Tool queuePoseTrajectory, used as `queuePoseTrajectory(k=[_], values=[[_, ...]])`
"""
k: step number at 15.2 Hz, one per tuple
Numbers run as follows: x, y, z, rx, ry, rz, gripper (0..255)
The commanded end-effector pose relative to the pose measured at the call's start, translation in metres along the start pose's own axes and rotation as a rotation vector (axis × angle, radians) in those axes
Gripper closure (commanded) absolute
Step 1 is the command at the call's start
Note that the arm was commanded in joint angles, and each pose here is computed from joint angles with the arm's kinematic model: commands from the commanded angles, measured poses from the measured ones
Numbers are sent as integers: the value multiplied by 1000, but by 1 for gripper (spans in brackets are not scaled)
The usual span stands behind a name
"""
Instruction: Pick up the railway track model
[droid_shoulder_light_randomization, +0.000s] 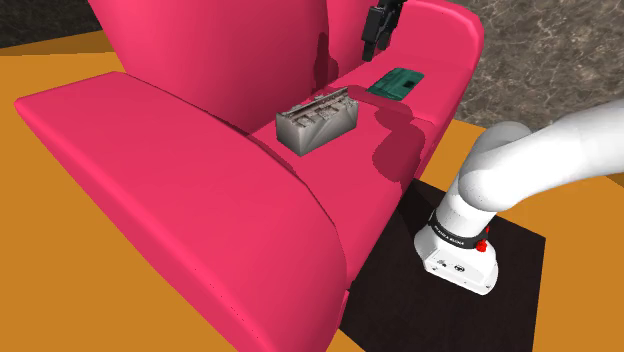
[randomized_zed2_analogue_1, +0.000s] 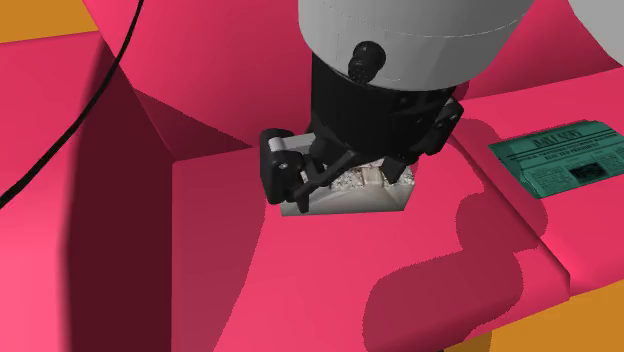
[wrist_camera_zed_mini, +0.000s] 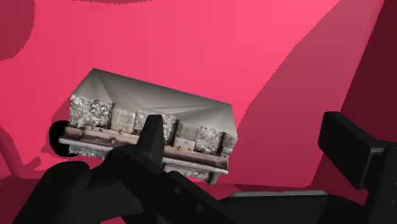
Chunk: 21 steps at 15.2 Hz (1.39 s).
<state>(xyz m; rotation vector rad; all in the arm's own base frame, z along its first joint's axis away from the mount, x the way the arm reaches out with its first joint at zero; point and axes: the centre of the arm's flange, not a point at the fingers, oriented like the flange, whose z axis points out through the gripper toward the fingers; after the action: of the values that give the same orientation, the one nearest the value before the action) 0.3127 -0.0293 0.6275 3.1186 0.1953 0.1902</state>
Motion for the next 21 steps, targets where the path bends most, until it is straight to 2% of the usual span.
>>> queuePoseTrajectory(k=[1, 12, 21], values=[[0, 0, 0, 0, 0, 0, 0], [80, 87, 93, 40, -44, -611, 0], [170, 112, 174, 72, -80, -1110, 0]])
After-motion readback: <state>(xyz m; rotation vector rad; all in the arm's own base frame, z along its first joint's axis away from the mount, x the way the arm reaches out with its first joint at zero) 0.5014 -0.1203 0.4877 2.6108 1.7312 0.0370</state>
